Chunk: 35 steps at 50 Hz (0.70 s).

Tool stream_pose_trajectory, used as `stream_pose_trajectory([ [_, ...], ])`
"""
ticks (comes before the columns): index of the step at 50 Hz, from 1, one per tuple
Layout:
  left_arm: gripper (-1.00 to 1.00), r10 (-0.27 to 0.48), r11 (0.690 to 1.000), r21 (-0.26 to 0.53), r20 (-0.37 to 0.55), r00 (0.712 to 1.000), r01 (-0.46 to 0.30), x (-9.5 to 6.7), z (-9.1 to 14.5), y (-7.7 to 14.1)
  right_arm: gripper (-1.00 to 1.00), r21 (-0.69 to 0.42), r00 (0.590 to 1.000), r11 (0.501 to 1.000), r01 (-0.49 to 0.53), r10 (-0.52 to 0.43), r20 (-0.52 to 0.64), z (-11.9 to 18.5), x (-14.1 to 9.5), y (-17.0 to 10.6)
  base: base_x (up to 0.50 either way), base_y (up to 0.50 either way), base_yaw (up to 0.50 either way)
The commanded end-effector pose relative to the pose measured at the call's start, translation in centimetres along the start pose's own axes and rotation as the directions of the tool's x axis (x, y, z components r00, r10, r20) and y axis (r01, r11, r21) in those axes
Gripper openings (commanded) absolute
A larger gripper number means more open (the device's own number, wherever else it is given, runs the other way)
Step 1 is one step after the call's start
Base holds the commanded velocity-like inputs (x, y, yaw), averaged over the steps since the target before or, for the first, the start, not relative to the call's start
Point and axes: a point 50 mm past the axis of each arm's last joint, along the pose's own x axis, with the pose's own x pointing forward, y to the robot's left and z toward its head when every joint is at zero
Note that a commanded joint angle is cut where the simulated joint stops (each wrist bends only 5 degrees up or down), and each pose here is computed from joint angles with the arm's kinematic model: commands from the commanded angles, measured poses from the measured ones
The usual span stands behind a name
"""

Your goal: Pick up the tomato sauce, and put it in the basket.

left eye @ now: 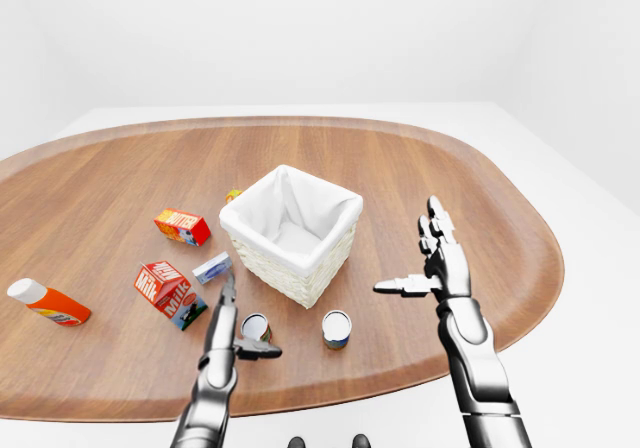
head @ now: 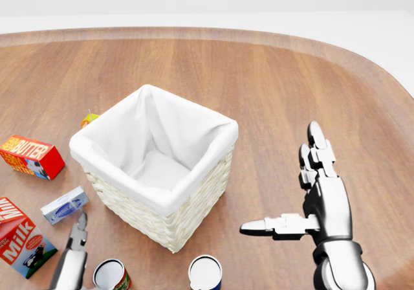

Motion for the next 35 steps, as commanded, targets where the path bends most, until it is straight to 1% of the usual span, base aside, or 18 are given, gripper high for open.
stream_pose_trajectory([
  [1, 1.0, -0.006, 1.0, 0.006, -0.036, 0.999, 0.006, 0.2, -0.7, -0.3, 1.0, -0.001, 1.0, 1.0, 0.0, 0.0, 0.0, 0.0, 0.0, 0.0, 0.0, 0.0, 0.0],
  [8, 1.0, -0.007, 1.0, 0.006, -0.049, 0.999, 0.007, 0.3, -0.9, -0.3, 1.0, -0.001, 1.0, 1.0, 0.001, -0.001, 0.0, 0.0, 0.0, 0.0, 0.0, 0.0, 0.0],
  [15, 1.0, -0.01, 1.0, 0.009, -0.092, 0.996, 0.011, 0.5, -1.7, -0.5, 1.0, -0.001, 1.0, 1.0, -0.001, 0.001, -0.001, 0.0, 0.0, 0.0, 0.0, 0.0, 0.0],
  [19, 1.0, -0.009, 1.0, 0.004, -0.082, 0.997, 0.009, 0.5, -1.5, -0.4, 1.0, -0.002, 1.0, 1.0, 0.0, 0.0, -0.001, -0.1, 0.0, 0.0, 0.0, 0.0, 0.0],
  [30, 1.0, -0.007, 1.0, 0.005, -0.092, 0.996, 0.007, 0.6, -1.7, -0.3, 1.0, -0.001, 1.0, 1.0, 0.001, -0.001, -0.001, -0.1, 0.1, 0.0, 0.0, 0.0, 0.0],
  [35, 1.0, -0.003, 1.0, -0.002, -0.065, 0.998, 0.003, 0.5, -1.2, -0.1, 1.0, -0.002, 1.0, 1.0, 0.0, 0.0, -0.001, -0.2, 0.1, 0.0, 0.0, 0.0, 0.0],
])
